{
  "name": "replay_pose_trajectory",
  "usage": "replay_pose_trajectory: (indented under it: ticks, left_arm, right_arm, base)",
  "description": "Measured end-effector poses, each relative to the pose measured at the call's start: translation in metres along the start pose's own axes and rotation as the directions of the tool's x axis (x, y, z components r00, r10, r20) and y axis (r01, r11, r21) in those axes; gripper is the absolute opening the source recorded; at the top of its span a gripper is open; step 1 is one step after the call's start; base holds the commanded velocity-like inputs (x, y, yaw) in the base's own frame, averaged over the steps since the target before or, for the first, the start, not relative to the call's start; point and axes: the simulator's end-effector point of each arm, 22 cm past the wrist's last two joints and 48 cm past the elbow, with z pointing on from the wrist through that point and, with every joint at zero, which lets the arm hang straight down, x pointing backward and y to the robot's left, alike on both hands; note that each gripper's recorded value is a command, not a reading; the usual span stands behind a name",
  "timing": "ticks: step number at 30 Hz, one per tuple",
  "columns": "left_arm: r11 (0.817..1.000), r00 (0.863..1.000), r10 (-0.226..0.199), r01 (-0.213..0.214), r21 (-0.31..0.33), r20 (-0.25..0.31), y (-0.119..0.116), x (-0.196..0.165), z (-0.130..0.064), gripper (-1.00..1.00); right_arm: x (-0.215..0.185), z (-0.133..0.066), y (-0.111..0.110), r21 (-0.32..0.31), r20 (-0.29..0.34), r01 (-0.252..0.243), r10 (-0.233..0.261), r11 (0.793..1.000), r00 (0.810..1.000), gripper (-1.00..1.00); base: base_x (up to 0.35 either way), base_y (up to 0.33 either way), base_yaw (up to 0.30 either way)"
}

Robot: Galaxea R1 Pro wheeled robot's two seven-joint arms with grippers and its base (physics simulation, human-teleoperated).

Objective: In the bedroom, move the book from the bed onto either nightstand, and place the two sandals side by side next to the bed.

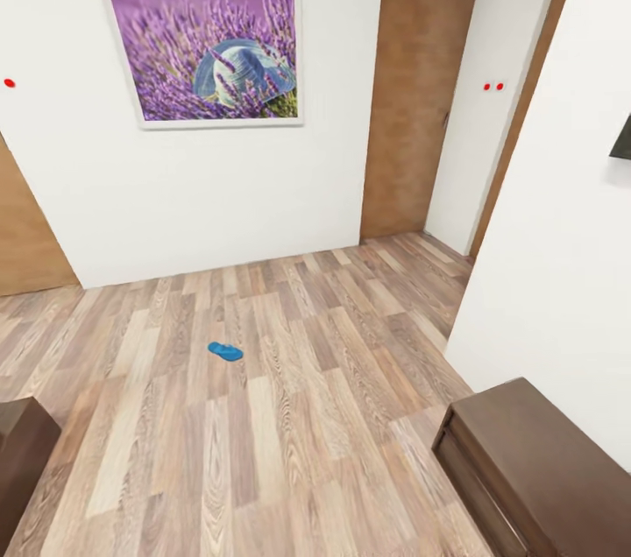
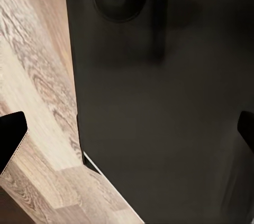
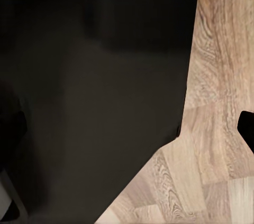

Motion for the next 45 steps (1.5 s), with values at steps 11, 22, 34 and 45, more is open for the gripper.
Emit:
replay_pose_trajectory:
  ticks: [11, 22, 34, 45]
  left_arm:
    - [1.000, 0.978, 0.000, 0.000, 0.001, 0.208, -0.001, -0.071, -0.005, 1.00]
    - [1.000, 0.791, -0.010, 0.010, 0.003, 0.612, -0.002, -0.243, -0.066, 1.00]
    - [1.000, 0.748, -0.017, 0.018, 0.004, 0.664, 0.001, -0.269, -0.083, 1.00]
    - [0.999, 0.747, -0.044, 0.043, 0.017, 0.663, 0.002, -0.269, -0.083, 1.00]
  right_arm:
    - [-0.003, 0.000, 0.000, -0.001, 0.007, 0.004, -0.004, 1.000, 1.000, 1.00]
    - [-0.136, -0.019, 0.000, 0.000, 0.288, 0.006, -0.006, 1.000, 0.957, 1.00]
    - [-0.204, -0.045, -0.004, 0.000, 0.432, 0.003, -0.002, 1.000, 0.902, 1.00]
    - [-0.204, -0.045, -0.009, -0.006, 0.432, -0.040, 0.039, 0.999, 0.901, 1.00]
  base:
    - [0.000, 0.000, -0.086]
    - [0.000, 0.000, -0.001]
    - [0.000, 0.000, 0.000]
    - [0.000, 0.000, -0.021]
